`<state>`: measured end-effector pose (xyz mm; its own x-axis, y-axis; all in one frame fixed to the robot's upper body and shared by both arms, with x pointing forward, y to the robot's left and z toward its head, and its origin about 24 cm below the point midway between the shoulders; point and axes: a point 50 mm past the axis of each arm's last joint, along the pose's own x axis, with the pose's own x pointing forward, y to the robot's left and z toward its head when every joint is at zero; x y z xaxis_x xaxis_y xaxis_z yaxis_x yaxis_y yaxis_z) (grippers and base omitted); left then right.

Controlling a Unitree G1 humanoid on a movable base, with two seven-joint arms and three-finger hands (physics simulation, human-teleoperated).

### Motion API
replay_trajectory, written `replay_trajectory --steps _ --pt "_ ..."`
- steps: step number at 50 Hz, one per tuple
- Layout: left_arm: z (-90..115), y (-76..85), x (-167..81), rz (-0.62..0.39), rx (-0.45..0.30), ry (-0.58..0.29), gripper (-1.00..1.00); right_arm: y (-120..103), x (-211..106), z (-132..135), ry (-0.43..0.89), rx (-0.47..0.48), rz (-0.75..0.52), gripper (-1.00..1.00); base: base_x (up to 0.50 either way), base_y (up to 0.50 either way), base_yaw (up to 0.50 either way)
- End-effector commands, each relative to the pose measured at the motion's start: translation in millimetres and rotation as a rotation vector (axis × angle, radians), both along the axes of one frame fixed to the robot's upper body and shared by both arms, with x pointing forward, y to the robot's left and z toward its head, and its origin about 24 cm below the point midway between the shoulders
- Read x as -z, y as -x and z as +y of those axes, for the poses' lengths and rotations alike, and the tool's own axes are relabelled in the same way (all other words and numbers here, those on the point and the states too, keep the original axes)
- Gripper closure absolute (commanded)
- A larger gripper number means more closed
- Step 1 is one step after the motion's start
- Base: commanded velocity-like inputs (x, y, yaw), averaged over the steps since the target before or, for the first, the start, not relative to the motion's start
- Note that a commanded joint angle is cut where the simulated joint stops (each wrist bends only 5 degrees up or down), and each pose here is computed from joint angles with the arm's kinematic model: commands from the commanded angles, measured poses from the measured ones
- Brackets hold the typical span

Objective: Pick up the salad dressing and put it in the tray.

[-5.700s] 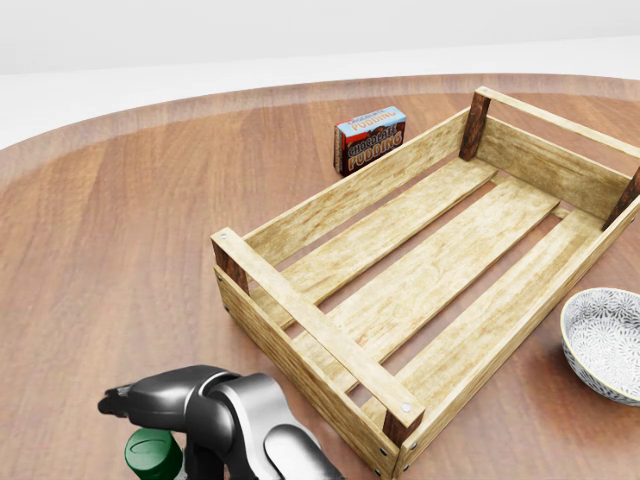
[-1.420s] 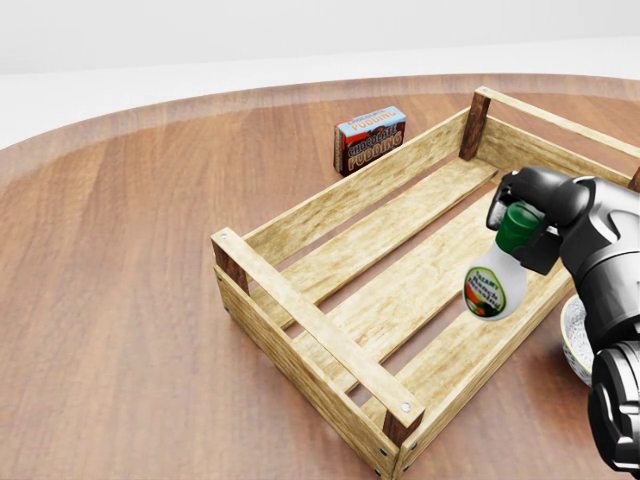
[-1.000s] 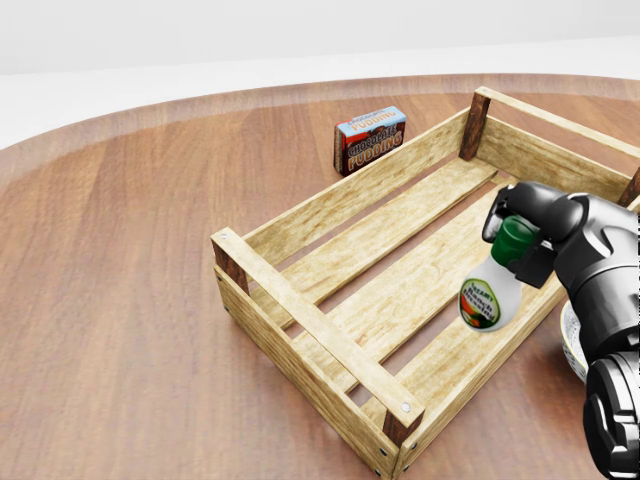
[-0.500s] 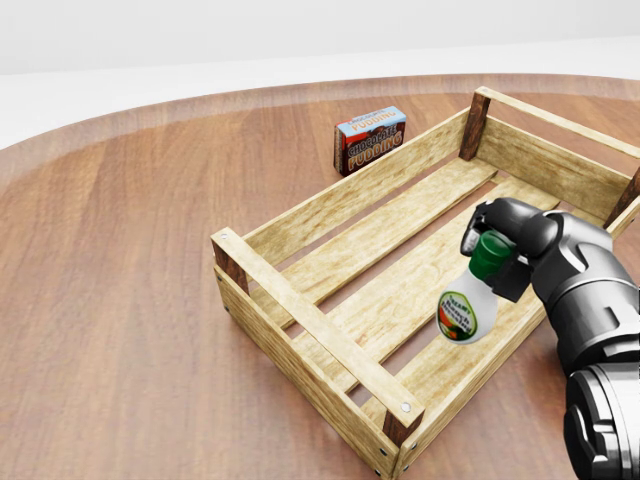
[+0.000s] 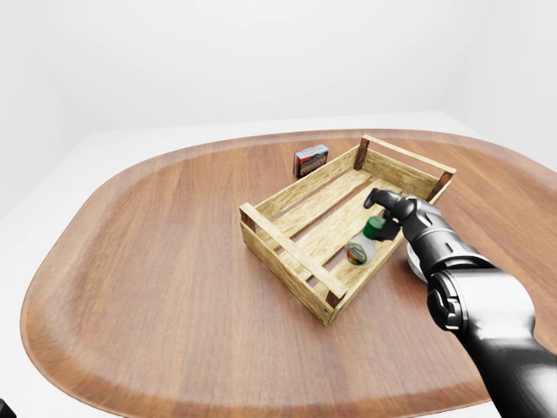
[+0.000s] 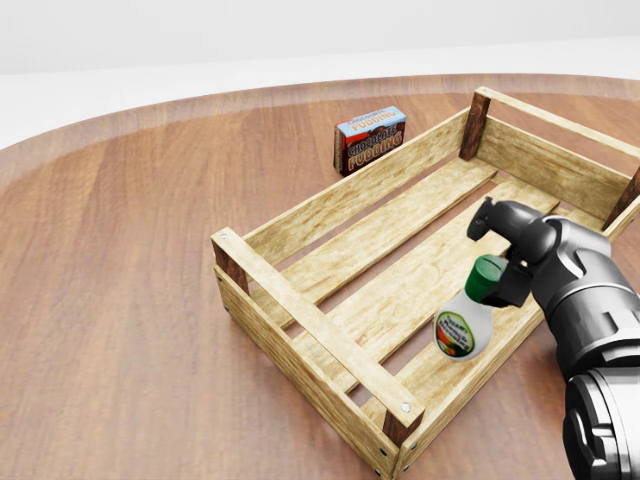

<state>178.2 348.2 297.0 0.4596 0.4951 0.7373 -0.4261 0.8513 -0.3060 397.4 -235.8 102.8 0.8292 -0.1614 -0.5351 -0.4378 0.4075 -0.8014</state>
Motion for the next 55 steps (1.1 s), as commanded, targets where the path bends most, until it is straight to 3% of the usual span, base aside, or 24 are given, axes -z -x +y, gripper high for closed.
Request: replay_trajectory --steps 1,17,22,28,30,32,35,40,41,44,47,55 --pt "0 0.7 -1 -0.004 -0.001 0.000 -1.00 -1 -3 -2 0.055 0.001 -0.036 -1.00 0.00 0.00 0.00" --pt "-1 2.2 -2 -0.011 0.002 -0.001 -1.00 4 8 -5 0.051 0.003 0.008 -1.00 0.00 0.00 0.00" --pt "0 3.3 -3 -0.018 0.001 0.000 -1.00 1 -1 -5 0.058 -0.005 0.001 -1.00 0.00 0.00 0.00" --pt "-1 3.8 -3 -0.021 0.006 0.001 -1.00 -9 -33 -6 0.088 -0.019 -0.040 -1.00 0.00 0.00 0.00" --pt "-1 4.6 -4 -0.025 0.007 0.001 -1.00 -16 -68 -8 0.104 -0.029 -0.103 -1.00 0.00 0.00 0.00" --pt "-1 4.5 -4 -0.025 0.008 0.001 -1.00 -17 -76 -8 0.109 -0.035 -0.113 -1.00 0.00 0.00 0.00" --pt "0 8.0 -7 -0.039 0.005 -0.001 -1.00 -19 -117 -15 0.178 -0.058 -0.157 -1.00 0.00 0.00 0.00" --pt "0 8.0 -7 -0.038 0.005 0.001 -1.00 -19 -118 -15 0.180 -0.059 -0.159 -1.00 0.00 0.00 0.00" --pt "0 7.1 -6 -0.034 0.008 0.003 -1.00 -16 -142 -25 0.198 -0.056 -0.183 -1.00 0.00 0.00 0.00" --pt "0 7.0 -6 -0.034 0.008 0.003 -1.00 -16 -143 -25 0.200 -0.056 -0.185 -1.00 0.00 0.00 0.00" --pt "-3 9.8 -10 -0.055 0.015 -0.004 -1.00 -10 -166 -40 0.245 -0.055 -0.204 -1.00 0.00 0.00 0.00" --pt "-3 8.6 -9 -0.049 0.015 -0.003 -1.00 -6 -192 -43 0.257 -0.068 -0.262 -1.00 0.00 0.00 0.00"
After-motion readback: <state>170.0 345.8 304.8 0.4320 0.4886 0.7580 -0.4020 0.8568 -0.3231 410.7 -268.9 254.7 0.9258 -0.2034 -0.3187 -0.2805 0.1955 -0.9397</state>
